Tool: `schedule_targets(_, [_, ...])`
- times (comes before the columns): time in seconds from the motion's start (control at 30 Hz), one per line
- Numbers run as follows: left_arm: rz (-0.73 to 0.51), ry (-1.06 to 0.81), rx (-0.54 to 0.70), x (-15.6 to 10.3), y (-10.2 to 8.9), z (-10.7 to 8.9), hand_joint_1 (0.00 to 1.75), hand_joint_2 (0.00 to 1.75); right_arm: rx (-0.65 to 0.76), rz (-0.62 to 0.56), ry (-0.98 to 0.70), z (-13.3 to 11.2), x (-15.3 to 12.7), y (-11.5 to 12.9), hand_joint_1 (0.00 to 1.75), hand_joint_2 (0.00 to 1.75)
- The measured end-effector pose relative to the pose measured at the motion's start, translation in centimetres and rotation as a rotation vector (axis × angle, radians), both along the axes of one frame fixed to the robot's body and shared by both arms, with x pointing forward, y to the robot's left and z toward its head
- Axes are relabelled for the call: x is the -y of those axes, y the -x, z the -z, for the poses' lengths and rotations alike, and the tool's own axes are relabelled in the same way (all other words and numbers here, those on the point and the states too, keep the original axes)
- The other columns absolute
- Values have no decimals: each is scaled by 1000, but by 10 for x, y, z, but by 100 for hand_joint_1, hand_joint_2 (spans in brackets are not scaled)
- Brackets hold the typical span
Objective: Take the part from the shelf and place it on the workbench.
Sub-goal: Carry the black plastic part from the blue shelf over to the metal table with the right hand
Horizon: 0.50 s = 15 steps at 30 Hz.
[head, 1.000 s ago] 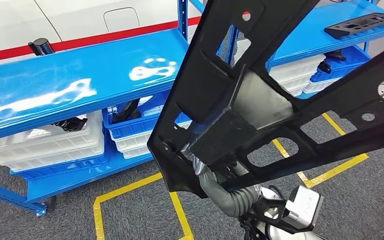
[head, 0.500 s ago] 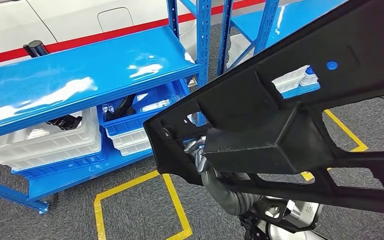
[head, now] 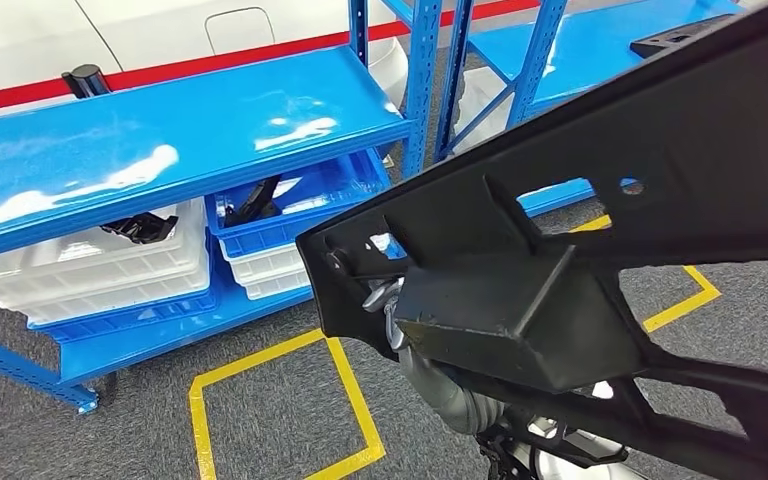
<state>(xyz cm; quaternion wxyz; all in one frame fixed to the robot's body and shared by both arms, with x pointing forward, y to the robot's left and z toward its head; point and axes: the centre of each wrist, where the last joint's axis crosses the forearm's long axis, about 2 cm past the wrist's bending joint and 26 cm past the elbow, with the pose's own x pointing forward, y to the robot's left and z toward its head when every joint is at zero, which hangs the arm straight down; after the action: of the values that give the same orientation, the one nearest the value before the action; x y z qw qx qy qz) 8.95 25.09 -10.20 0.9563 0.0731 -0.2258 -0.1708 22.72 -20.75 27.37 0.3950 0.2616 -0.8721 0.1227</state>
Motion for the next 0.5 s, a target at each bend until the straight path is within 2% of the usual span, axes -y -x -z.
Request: schedule_targets(0.5, [-2, 2, 0, 0, 0, 0, 0, 175, 6, 1, -2, -1, 0, -1, 175, 175])
